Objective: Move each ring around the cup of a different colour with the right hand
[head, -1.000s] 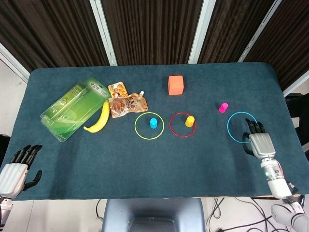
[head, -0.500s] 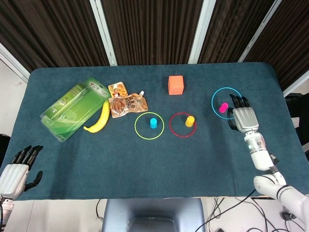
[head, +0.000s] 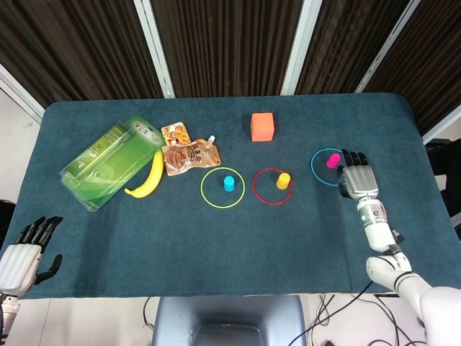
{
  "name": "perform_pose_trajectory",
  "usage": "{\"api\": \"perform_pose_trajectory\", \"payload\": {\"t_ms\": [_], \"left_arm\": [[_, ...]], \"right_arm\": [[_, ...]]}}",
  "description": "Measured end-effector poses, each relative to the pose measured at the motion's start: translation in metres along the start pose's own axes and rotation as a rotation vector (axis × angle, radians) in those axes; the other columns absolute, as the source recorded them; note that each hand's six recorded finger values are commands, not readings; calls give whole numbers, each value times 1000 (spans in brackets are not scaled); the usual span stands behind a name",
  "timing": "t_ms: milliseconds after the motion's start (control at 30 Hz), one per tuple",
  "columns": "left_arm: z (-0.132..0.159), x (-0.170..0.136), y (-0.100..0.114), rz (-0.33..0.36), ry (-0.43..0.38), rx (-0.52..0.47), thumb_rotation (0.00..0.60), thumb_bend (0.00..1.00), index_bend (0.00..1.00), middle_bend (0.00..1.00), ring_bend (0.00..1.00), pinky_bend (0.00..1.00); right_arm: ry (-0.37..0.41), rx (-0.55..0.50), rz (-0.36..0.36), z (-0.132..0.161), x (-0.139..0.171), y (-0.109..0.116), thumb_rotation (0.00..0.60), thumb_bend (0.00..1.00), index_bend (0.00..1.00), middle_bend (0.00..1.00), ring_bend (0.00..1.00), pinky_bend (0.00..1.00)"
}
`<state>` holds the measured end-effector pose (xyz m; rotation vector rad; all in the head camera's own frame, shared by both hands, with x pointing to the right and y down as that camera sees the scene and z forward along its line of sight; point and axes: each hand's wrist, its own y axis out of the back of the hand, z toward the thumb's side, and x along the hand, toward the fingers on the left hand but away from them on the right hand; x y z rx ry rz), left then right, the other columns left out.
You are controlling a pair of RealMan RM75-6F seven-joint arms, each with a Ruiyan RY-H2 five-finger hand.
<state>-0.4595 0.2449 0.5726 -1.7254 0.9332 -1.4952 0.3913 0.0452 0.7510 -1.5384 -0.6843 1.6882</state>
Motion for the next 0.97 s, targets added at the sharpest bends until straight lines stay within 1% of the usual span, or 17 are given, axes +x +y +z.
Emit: {"api": "perform_pose_trajectory", "payload": {"t_ms": [133, 200, 300, 367, 400, 433, 467, 500, 567, 600, 667, 733, 767, 833, 900, 967], "left_arm": [[0, 1, 0, 0, -3, -1, 600, 438, 0, 73, 29, 131], [0, 0, 2, 7, -3, -2, 600, 438, 0, 74, 28, 131], [0, -2, 5, 24, -6, -5, 600, 438, 0, 73, 28, 130], [1, -2, 7, 40, -12, -5, 600, 438, 0, 73, 28, 128], [1, -2, 8, 47, -15, -4, 600, 438, 0, 73, 29, 128], [1, -2, 8, 50, -18, -2, 600, 438, 0, 73, 29, 127], [2, -2, 7, 51, -21, -1, 600, 438, 0, 73, 29, 127], [2, -2, 6, 50, -22, -1, 600, 438, 0, 73, 28, 126], [3, -2, 6, 46, -26, 1, 600, 439, 0, 73, 28, 126], [3, -2, 6, 47, -28, 2, 600, 439, 0, 73, 28, 126], [5, -4, 7, 54, -37, 1, 600, 437, 0, 73, 28, 125], [7, -6, 9, 64, -48, -3, 600, 437, 0, 73, 29, 125], [7, -7, 11, 72, -53, -5, 600, 438, 0, 73, 28, 125], [6, -10, 12, 80, -53, -9, 600, 438, 0, 73, 28, 125], [4, -11, 12, 79, -44, -9, 600, 437, 0, 72, 28, 124], [2, -10, 12, 79, -35, -7, 600, 437, 0, 72, 28, 124]], "right_arm": [[-6, -19, -6, -9, 8, -1, 600, 471, 432, 106, 0, 0], [1, -37, -21, -11, 14, 0, 600, 470, 375, 100, 0, 0], [40, -63, -71, -9, 32, 6, 600, 464, 260, 77, 0, 0], [85, -73, -132, -4, 53, 13, 600, 458, 220, 69, 0, 0], [107, -76, -163, -1, 65, 17, 600, 450, 177, 55, 0, 0], [135, -81, -208, 2, 84, 22, 600, 445, 148, 40, 0, 0], [154, -86, -241, 4, 100, 25, 600, 441, 132, 27, 0, 0], [172, -98, -283, 6, 125, 29, 600, 429, 124, 14, 0, 0], [175, -123, -329, 6, 166, 31, 600, 397, 113, 2, 0, 0], [155, -140, -346, 3, 195, 30, 600, 378, 100, 0, 0, 0], [108, -154, -343, -3, 235, 25, 600, 372, 84, 0, 0, 0], [67, -147, -312, -11, 270, 19, 600, 372, 77, 0, 0, 0], [59, -146, -300, -13, 280, 18, 600, 372, 76, 0, 0, 0], [64, -143, -296, -15, 288, 23, 600, 372, 75, 0, 0, 0], [75, -127, -301, -15, 287, 28, 600, 372, 75, 0, 0, 0], [79, -109, -286, -15, 286, 27, 600, 372, 74, 0, 0, 0]]}}
